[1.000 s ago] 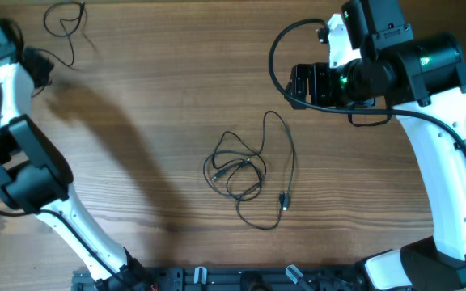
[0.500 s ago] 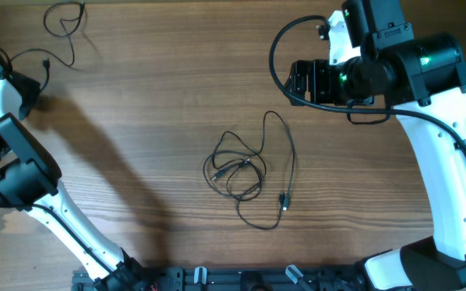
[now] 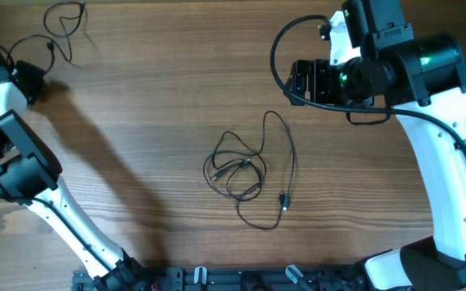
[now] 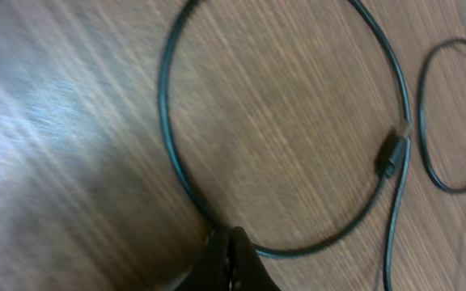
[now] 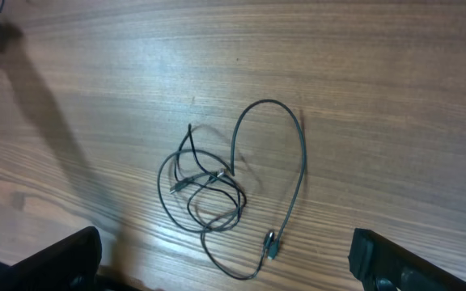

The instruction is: Untangle cables

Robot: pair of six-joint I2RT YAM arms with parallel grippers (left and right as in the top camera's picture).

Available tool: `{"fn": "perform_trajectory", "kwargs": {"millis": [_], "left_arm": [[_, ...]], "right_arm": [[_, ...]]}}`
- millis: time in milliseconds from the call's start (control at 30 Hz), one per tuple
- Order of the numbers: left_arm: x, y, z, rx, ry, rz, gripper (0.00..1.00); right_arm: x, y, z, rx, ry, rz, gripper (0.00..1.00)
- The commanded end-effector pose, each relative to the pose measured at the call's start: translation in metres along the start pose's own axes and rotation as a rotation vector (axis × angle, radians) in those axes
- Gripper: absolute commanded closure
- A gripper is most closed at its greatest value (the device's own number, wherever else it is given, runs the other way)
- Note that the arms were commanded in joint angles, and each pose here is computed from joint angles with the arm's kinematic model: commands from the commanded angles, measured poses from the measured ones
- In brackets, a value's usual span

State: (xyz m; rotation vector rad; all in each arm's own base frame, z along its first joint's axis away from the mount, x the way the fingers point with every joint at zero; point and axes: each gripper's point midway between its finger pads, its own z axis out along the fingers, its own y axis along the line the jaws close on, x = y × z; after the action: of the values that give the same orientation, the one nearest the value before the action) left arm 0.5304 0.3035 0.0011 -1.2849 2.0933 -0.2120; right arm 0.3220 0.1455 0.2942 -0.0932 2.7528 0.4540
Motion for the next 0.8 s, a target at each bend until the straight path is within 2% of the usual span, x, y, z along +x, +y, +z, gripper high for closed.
{"fn": "perform_trajectory", "kwargs": {"millis": [0, 67, 100, 200, 267, 300, 367, 433, 500, 533, 567, 600, 667, 767], "left_arm": [[0.029, -0.002, 0.009, 0.016, 0.087, 0.029, 0.89], [-0.003, -0.026, -0.028, 0.059, 0.016, 0.034, 0.24], [-0.016, -0.040, -0.051, 0.079, -0.013, 0.041, 0.00], [-0.044, -0.095, -0.159, 0.204, -0.063, 0.064, 0.00], [-0.034, -0.126, -0.215, 0.335, -0.005, 0.085, 0.00], [-0.013, -0.150, -0.256, 0.458, 0.083, 0.101, 0.00], [0.038, -0.168, -0.306, 0.566, 0.294, 0.085, 0.00], [0.097, -0.162, -0.317, 0.476, 0.493, 0.067, 0.00], [0.155, -0.158, -0.320, 0.414, 0.637, 0.222, 0.00], [0.178, -0.151, -0.315, 0.343, 0.672, 0.291, 0.00], [0.209, -0.138, -0.305, 0.196, 0.700, 0.374, 0.00], [0.226, -0.132, -0.300, 0.138, 0.713, 0.415, 0.00], [0.271, -0.125, -0.288, 0.049, 0.748, 0.482, 0.00], [0.324, -0.120, -0.279, 0.017, 0.805, 0.510, 0.00]], "right_arm": [[0.007, 0.000, 0.004, 0.001, 0.038, 0.019, 0.00], [0.007, 0.000, 0.004, 0.001, 0.039, 0.019, 0.00], [0.007, 0.000, 0.004, 0.001, 0.039, 0.021, 0.00], [0.007, 0.000, 0.004, 0.001, 0.038, 0.027, 0.00], [0.007, 0.000, 0.004, 0.001, 0.039, 0.025, 0.00], [0.007, 0.000, 0.004, 0.002, 0.039, 0.017, 0.00], [0.005, -0.001, 0.004, 0.007, 0.029, 0.014, 0.00], [0.003, 0.000, 0.004, 0.003, 0.021, 0.012, 0.00], [0.002, 0.000, 0.004, 0.002, 0.016, 0.011, 0.00], [0.000, 0.001, 0.004, 0.000, 0.009, 0.010, 0.00], [-0.004, 0.002, 0.005, -0.005, -0.004, 0.008, 0.00], [-0.006, 0.002, 0.007, -0.006, -0.009, 0.009, 0.00], [-0.004, -0.001, 0.019, -0.001, 0.008, 0.043, 0.00], [0.015, -0.013, 0.056, 0.020, 0.095, 0.084, 0.00]]}}
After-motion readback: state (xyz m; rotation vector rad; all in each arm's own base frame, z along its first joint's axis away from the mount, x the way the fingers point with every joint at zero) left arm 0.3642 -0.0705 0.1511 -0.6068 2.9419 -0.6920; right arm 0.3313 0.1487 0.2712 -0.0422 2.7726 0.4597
